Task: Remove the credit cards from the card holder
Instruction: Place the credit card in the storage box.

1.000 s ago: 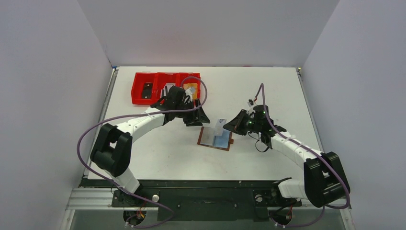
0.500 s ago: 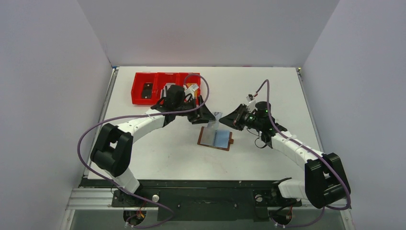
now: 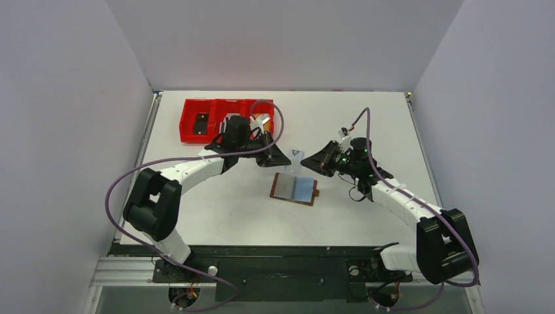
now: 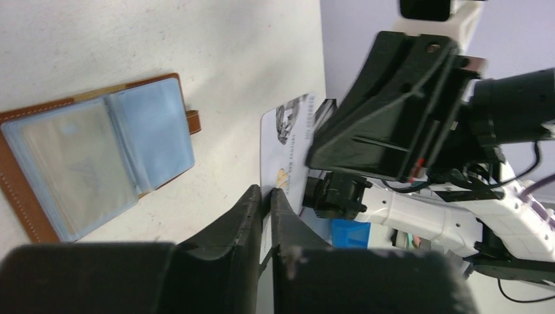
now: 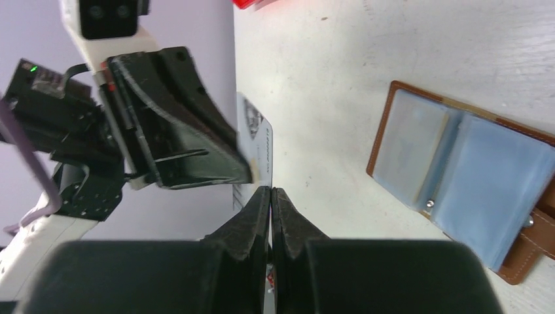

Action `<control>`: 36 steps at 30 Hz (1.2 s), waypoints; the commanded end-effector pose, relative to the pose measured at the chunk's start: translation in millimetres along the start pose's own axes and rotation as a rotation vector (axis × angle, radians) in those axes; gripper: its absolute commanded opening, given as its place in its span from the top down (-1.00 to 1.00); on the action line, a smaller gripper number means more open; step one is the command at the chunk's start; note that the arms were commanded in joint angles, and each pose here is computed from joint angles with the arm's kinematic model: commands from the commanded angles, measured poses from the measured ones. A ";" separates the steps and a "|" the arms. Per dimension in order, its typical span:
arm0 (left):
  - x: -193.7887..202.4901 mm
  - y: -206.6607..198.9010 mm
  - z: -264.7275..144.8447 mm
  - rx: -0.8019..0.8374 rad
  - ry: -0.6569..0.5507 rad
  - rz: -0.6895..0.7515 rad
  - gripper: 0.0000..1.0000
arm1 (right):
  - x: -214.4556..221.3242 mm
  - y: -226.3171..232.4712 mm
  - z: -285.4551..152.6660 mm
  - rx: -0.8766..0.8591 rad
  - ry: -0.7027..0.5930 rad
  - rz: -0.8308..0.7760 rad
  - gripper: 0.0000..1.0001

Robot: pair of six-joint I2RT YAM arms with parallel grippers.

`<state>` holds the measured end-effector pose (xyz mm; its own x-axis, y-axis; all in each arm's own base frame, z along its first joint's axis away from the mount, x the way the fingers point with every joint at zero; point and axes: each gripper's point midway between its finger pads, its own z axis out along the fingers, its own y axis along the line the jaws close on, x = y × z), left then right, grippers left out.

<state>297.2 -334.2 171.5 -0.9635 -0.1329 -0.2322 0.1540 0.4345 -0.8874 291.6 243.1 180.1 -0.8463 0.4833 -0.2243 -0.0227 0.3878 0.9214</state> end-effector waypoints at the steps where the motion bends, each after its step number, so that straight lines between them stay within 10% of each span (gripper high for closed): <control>1: -3.3 -23.1 -1.5 0.098 -0.008 0.053 1.00 | -6.6 27.4 -1.5 -0.062 -0.018 -0.071 1.00; 11: -3.5 -18.4 -3.6 0.074 -0.035 0.044 1.00 | -17.8 6.8 -9.9 0.101 -0.095 -0.143 -0.35; 22: -28.1 -8.3 -27.5 -0.083 -0.140 0.103 1.00 | -30.0 -22.0 -33.5 0.291 -0.202 -0.195 -0.46; 36: -153.1 59.8 -136.1 -0.547 -0.476 0.080 1.00 | -26.0 -36.4 -34.3 0.345 -0.172 -0.221 -0.46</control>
<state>393.9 -214.6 201.4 -0.8078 -0.3840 -0.4472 0.0435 0.7177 -0.6950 287.2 189.3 146.6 -0.7650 0.4801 -0.4293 0.0548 0.7127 0.6993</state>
